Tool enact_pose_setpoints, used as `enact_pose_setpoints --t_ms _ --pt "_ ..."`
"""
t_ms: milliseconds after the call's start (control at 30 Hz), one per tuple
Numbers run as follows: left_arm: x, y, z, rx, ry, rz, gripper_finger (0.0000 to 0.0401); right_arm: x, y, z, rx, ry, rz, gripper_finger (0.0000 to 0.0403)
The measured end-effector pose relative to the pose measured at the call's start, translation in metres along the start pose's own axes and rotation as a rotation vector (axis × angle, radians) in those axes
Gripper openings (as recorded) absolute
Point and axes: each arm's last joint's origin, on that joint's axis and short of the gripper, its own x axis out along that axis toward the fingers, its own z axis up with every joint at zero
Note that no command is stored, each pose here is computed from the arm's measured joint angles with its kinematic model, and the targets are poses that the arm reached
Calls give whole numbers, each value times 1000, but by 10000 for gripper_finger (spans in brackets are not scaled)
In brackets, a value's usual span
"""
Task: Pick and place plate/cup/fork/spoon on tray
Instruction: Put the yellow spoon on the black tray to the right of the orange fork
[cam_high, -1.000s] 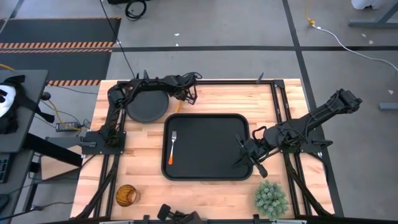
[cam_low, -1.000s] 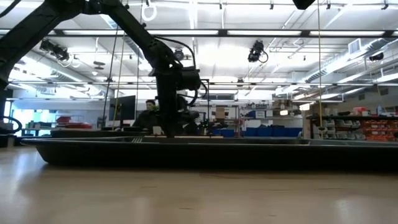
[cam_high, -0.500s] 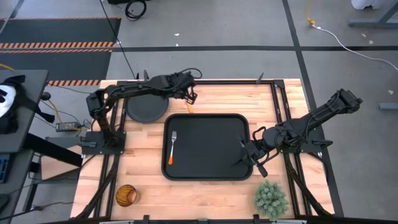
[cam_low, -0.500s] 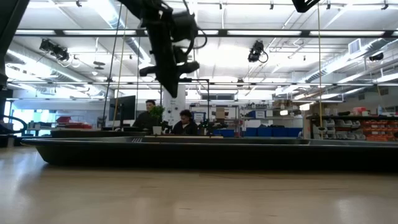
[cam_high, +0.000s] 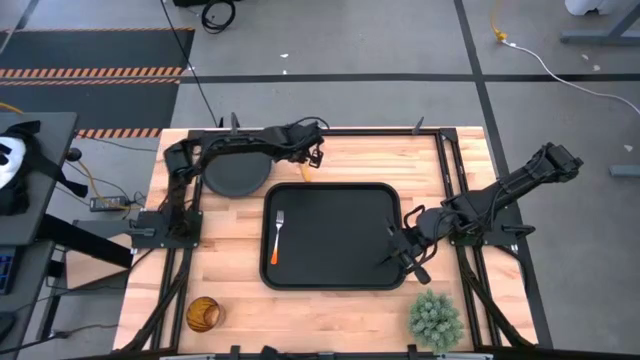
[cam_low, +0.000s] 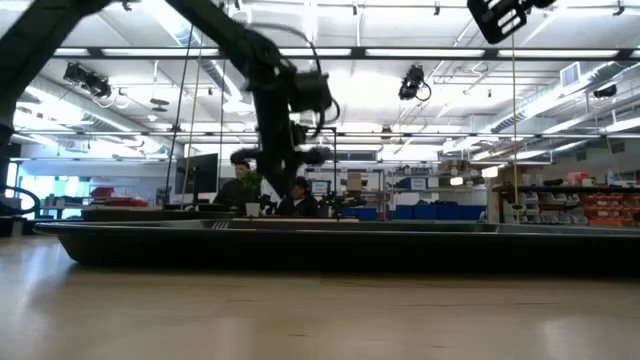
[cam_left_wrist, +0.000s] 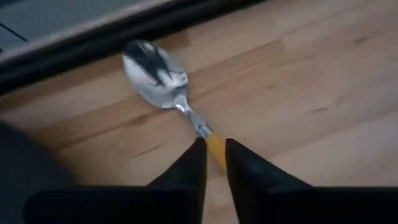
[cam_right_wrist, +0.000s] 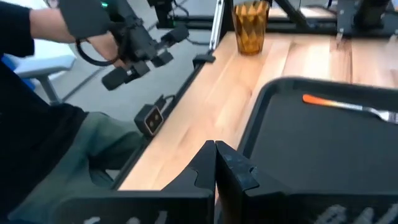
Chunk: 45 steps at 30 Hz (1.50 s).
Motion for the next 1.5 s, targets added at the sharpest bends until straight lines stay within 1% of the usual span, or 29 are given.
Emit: enact_pose_setpoints --t_ms 167,300,400,533,667,800,867,1100,1167,1500 --pt "42 12 3 -93 117 -35 125 0 -1 -4 4 41 -6 11" --pt "61 28 8 -173 182 -35 162 0 -1 -6 6 58 -8 11" --pt "64 33 12 -194 200 -55 173 0 -1 -6 6 57 -8 11" --pt "64 34 12 -190 206 -64 171 0 -1 -5 4 57 -9 11" --pt "64 34 12 -185 209 -64 159 0 -1 -5 4 56 -9 11" --pt "64 35 11 -160 218 -60 132 0 -1 -5 4 56 -9 11" --pt "64 36 10 -157 228 -46 110 0 -1 -5 4 56 -9 11" --pt "62 37 12 -125 218 -46 12 0 -1 -6 5 61 -9 11" --pt "62 37 12 -112 217 -44 5 0 -1 -6 8 63 -9 11" --pt "63 37 11 -104 216 -38 3 -1 -1 -9 30 91 -14 11"
